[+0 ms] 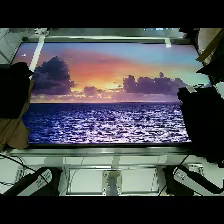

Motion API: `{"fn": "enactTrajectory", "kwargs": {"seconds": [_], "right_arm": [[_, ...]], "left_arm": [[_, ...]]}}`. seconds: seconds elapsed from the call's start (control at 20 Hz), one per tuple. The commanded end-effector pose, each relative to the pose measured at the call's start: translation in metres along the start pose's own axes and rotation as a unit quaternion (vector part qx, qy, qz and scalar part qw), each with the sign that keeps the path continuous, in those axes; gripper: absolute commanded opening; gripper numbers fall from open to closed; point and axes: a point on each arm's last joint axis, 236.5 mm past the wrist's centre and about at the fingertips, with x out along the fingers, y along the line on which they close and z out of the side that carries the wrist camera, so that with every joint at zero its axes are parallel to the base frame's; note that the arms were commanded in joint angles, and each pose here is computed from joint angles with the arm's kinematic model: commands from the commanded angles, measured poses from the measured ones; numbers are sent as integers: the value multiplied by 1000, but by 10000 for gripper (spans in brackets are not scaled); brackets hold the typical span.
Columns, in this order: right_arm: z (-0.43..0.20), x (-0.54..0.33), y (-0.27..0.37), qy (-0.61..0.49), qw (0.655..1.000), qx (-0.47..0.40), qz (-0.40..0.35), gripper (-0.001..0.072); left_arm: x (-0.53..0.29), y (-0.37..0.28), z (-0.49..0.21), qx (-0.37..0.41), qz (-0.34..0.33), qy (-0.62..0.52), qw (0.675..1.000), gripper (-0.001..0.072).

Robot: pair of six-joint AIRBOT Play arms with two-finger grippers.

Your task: Fold the clothes and pants, and hang the long-sleeved shirts on hangers.

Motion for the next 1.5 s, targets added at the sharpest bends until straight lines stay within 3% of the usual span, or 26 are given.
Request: {"fn": "enactTrajectory", "kwargs": {"seconds": [0.0,0.75,0.9,0.95,1.0,1.05,1.15,1.2,1.45], "right_arm": [[0,0,1,0,1000,-1,0,19],[3,0,0,-7,1000,-15,0,20],[11,2,-2,-20,1000,-17,-1,20],[11,4,-4,-17,1000,-15,0,20],[9,6,-5,-13,1000,-12,1,20],[8,8,-6,-9,1000,-9,2,20],[5,13,-9,-1,1000,-3,4,19],[3,16,-11,3,1000,1,6,20],[-8,31,-20,31,999,23,13,20]], "left_arm": [[0,0,0,0,0,0,1000,21],[6,2,-1,-3,0,5,1000,21],[10,28,-7,11,46,20,999,33],[11,49,-6,24,87,22,996,137],[11,75,-10,34,136,36,990,360],[6,111,-17,23,204,54,977,463],[-10,177,-28,-1,313,82,946,465],[-11,198,-34,-24,330,86,940,464],[10,283,-98,-157,336,156,916,465]]}}
